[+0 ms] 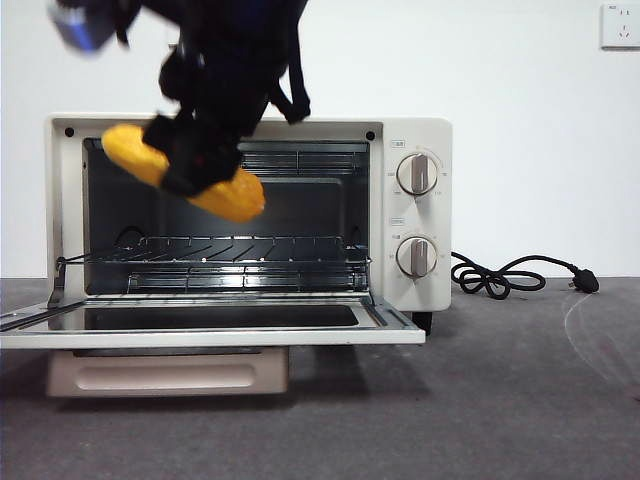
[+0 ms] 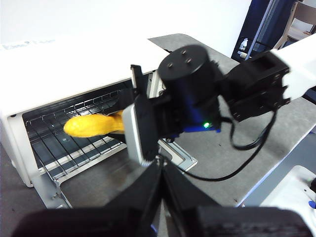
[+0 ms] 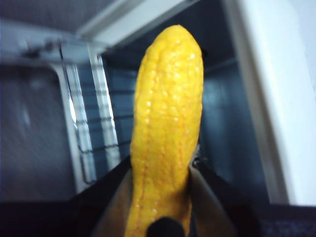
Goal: Take the corn from the table,put the corn in the oven
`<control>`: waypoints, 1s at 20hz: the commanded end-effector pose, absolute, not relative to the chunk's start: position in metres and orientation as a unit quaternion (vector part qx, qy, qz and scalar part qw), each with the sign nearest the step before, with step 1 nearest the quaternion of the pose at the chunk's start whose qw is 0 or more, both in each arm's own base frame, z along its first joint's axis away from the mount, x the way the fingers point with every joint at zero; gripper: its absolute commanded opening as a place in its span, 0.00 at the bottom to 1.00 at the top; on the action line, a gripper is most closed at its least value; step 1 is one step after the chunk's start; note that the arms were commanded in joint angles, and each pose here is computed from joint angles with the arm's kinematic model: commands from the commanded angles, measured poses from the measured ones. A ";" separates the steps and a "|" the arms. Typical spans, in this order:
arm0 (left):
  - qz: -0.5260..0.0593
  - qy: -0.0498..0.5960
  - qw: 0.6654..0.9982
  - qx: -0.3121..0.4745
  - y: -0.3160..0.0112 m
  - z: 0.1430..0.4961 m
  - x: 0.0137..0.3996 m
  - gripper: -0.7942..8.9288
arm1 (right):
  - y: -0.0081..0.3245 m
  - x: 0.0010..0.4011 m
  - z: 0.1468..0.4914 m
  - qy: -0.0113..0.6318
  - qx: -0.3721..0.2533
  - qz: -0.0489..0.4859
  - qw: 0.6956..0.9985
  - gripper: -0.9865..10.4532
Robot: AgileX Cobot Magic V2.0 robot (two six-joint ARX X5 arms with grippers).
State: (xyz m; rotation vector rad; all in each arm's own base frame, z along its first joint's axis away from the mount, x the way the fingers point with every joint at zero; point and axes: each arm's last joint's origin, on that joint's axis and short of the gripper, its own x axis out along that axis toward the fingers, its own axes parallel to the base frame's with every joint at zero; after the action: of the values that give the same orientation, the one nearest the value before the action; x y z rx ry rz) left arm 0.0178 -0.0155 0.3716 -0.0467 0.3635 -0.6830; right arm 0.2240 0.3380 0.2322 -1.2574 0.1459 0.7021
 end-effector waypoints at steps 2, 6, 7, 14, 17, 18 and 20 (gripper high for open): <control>-0.332 0.174 0.927 -0.028 -0.014 0.372 0.017 0.08 | 0.341 0.235 0.220 0.046 -0.642 0.297 0.705 0.08; -0.332 0.174 0.927 -0.028 -0.014 0.372 0.017 0.08 | 0.338 0.247 0.212 0.052 -0.662 0.274 0.696 0.08; -0.332 0.174 0.926 -0.029 -0.014 0.372 0.017 0.08 | 0.336 0.249 0.212 0.055 -0.662 0.270 0.697 0.09; -0.332 0.175 0.926 -0.029 -0.014 0.372 0.017 0.08 | 0.326 0.260 0.212 0.079 -0.652 0.248 0.712 0.42; -0.332 0.176 0.926 -0.028 -0.014 0.372 0.017 0.08 | 0.326 0.260 0.212 0.084 -0.635 0.247 0.727 0.50; -0.332 0.177 0.926 -0.028 -0.014 0.372 0.016 0.08 | 0.327 0.260 0.212 0.085 -0.633 0.246 0.729 0.50; -0.332 0.178 0.926 -0.027 -0.014 0.372 0.016 0.08 | 0.328 0.257 0.212 0.088 -0.625 0.241 0.738 0.50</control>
State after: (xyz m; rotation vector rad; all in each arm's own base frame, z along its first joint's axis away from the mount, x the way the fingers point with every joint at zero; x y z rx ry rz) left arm 0.0177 -0.0154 0.3710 -0.0440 0.3697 -0.6807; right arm 0.2539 0.3272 0.2139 -1.4040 0.1896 0.5528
